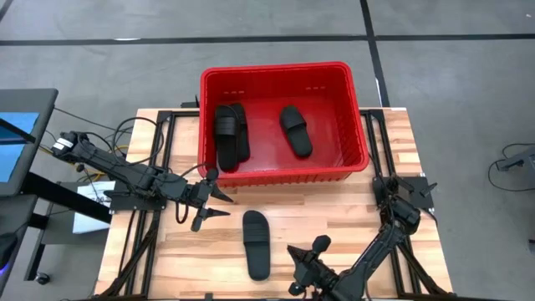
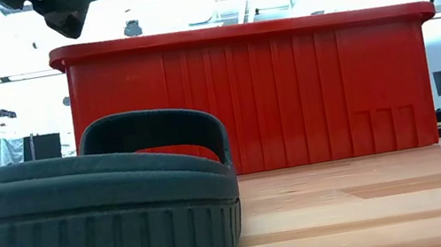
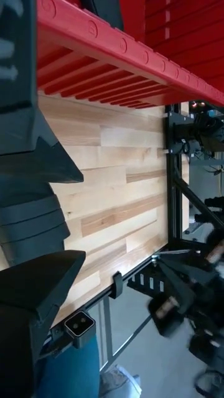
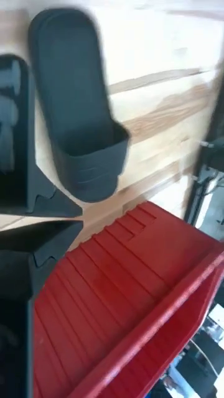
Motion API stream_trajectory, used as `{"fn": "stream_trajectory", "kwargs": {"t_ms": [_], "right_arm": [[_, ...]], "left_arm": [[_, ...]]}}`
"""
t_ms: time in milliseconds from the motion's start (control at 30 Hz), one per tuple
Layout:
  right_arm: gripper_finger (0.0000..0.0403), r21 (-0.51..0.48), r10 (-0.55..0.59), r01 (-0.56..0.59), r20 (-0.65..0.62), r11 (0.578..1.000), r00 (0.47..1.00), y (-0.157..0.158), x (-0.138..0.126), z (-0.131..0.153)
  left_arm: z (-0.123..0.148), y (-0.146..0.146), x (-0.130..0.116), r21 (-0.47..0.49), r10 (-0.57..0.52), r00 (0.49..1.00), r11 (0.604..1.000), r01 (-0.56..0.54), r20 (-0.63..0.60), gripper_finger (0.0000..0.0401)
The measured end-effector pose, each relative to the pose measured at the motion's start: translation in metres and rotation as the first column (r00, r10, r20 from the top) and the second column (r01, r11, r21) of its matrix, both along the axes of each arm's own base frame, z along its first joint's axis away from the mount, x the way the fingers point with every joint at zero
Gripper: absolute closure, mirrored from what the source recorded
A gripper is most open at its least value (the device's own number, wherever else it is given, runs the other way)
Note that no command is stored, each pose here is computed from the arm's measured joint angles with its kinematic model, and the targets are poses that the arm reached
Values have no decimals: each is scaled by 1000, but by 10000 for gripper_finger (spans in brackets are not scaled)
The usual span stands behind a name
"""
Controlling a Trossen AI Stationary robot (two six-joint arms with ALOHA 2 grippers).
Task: Pick and place slides into bin
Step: Put the black slides into the red bin
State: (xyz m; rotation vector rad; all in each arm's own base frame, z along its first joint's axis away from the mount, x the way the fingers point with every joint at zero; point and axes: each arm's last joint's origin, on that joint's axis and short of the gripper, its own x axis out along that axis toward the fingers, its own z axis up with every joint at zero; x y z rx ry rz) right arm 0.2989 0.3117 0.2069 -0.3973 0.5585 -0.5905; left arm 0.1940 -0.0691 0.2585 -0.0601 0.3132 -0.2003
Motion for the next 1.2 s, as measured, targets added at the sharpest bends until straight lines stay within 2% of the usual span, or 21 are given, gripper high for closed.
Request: {"fn": "stream_trajectory", "kwargs": {"t_ms": [200, 300, 400, 533, 600, 700, 800, 900, 1033, 1200], "right_arm": [[398, -34, -5, 4, -15, 999, 1000, -9, -1, -33], [402, -79, 8, -8, 6, 997, 1000, -9, -3, -36], [402, -93, 29, -32, -26, 995, 999, -12, -5, -22], [402, 1, 140, -141, -132, 990, 981, -18, 5, 17], [403, 86, 263, -251, -178, 964, 948, -22, 13, 39], [403, 209, 456, -423, -149, 882, 877, -27, 21, 73], [403, 252, 557, -522, -92, 815, 826, -35, 23, 92], [403, 249, 563, -529, -88, 811, 822, -45, 21, 83], [403, 255, 534, -503, -67, 826, 843, -60, 18, 46], [403, 255, 497, -504, 96, 825, 862, -78, 17, 15]], "left_arm": [[2, 0, 1, -6, 0, 1000, 1000, 0, 18, 223], [2, 0, 1, -6, -1, 1000, 1000, 1, 22, 223], [3, 0, 1, -2, -3, 999, 1000, 3, 33, 223], [4, 0, 1, -4, -3, 999, 1000, 3, 40, 223], [4, 0, 1, -4, -3, 999, 1000, 3, 39, 223], [4, 0, 1, -5, -3, 999, 1000, 3, 42, 223], [6, -1, 1, -11, -3, 998, 1000, 3, 58, 223], [5, -1, 1, -10, -3, 999, 1000, 3, 54, 223], [5, -1, 1, -17, -1, 999, 1000, 2, 49, 223], [5, -1, 1, -23, -22, 999, 999, 23, 47, 223]]}}
